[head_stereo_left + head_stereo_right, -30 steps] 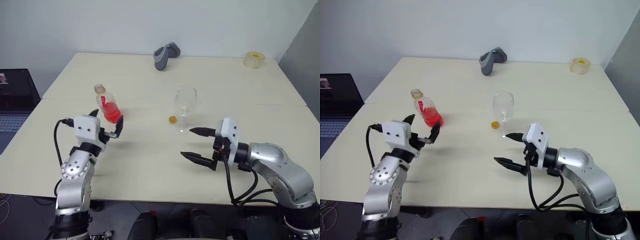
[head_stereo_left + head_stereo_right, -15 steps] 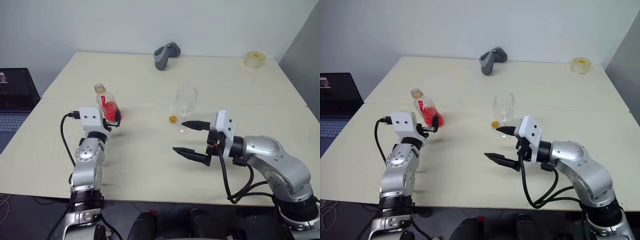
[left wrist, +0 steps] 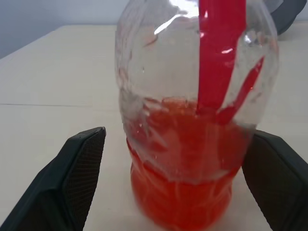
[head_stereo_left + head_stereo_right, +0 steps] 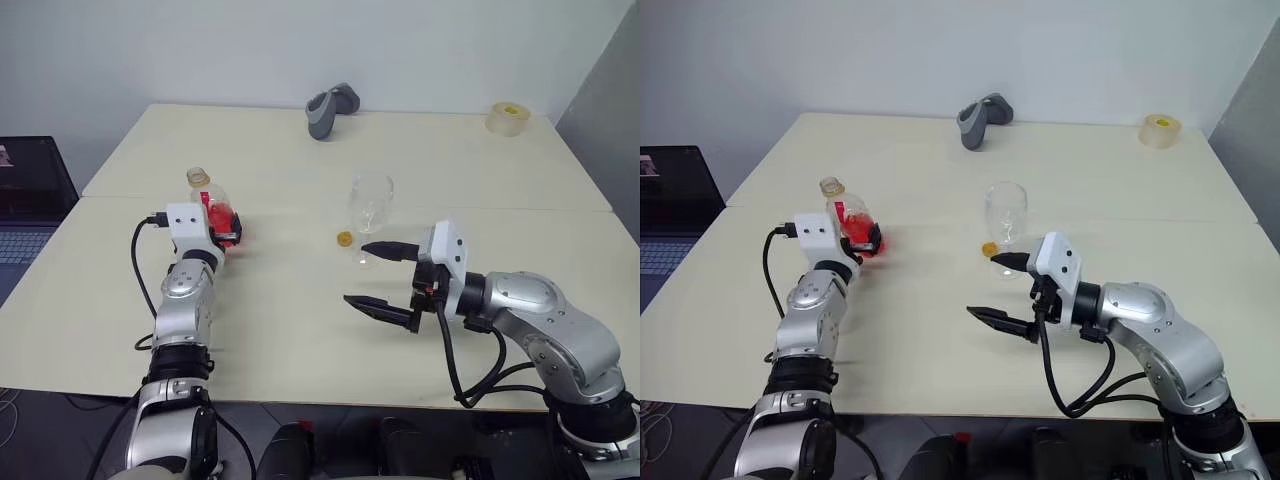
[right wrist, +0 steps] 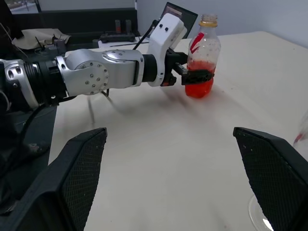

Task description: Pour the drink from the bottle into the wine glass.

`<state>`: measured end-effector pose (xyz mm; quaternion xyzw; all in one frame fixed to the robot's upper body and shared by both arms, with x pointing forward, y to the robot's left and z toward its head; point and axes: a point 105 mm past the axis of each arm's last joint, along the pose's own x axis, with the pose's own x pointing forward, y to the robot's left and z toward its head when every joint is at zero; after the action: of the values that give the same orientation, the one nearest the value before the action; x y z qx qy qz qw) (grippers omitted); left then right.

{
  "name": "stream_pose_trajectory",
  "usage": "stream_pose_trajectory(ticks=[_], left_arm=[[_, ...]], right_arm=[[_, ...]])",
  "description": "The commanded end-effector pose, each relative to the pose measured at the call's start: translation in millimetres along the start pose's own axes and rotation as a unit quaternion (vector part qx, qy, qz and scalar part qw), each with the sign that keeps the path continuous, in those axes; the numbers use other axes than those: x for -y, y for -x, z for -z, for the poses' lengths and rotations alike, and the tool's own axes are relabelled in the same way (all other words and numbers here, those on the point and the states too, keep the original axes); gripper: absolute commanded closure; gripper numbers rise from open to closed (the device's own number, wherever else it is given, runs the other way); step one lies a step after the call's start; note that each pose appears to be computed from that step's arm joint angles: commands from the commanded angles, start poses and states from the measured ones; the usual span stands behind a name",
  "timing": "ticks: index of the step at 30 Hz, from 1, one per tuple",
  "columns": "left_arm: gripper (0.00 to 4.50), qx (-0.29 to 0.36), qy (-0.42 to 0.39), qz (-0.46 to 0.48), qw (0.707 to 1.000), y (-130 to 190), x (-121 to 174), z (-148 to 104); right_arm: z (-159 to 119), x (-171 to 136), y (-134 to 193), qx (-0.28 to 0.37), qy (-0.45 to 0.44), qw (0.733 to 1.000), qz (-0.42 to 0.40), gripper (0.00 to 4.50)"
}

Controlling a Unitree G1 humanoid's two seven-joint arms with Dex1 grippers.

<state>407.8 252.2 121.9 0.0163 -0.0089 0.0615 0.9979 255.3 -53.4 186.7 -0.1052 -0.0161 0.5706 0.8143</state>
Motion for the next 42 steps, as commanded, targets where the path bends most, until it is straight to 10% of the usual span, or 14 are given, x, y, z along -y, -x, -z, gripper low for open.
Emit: stream_pose_trajectory(ticks=[1, 9, 17, 29, 42], left_arm=[[0.41, 0.032, -0.002, -0.004, 0.999, -5.3, -6.9, -18.0], [2.41, 0.059, -0.024, 0.051, 0.997, -4.2, 8.4, -32.1], [3.45, 0.089, -0.114, 0.161, 0.976, 0.4, 56.6, -62.2], [3.6, 0.223, -0.329, 0.278, 0.875, -6.4, 134.2, -129.8], [3.65, 0.344, -0.526, 0.28, 0.726, 0.8, 160.7, -141.7]], right_arm=[[-11.7, 0.0, -1.6, 0.02, 0.025, 1.0, 0.004, 0.0], [-13.4, 0.6, 0.4, 0.026, 0.028, 0.999, 0.013, 0.0], [-13.7, 18.4, 11.6, 0.032, 0.029, 0.996, 0.071, 0.0], [-12.6, 43.8, 29.0, 0.036, 0.028, 0.988, 0.15, 0.0], [-25.0, 57.5, 24.7, 0.078, 0.017, 0.973, 0.216, 0.0]])
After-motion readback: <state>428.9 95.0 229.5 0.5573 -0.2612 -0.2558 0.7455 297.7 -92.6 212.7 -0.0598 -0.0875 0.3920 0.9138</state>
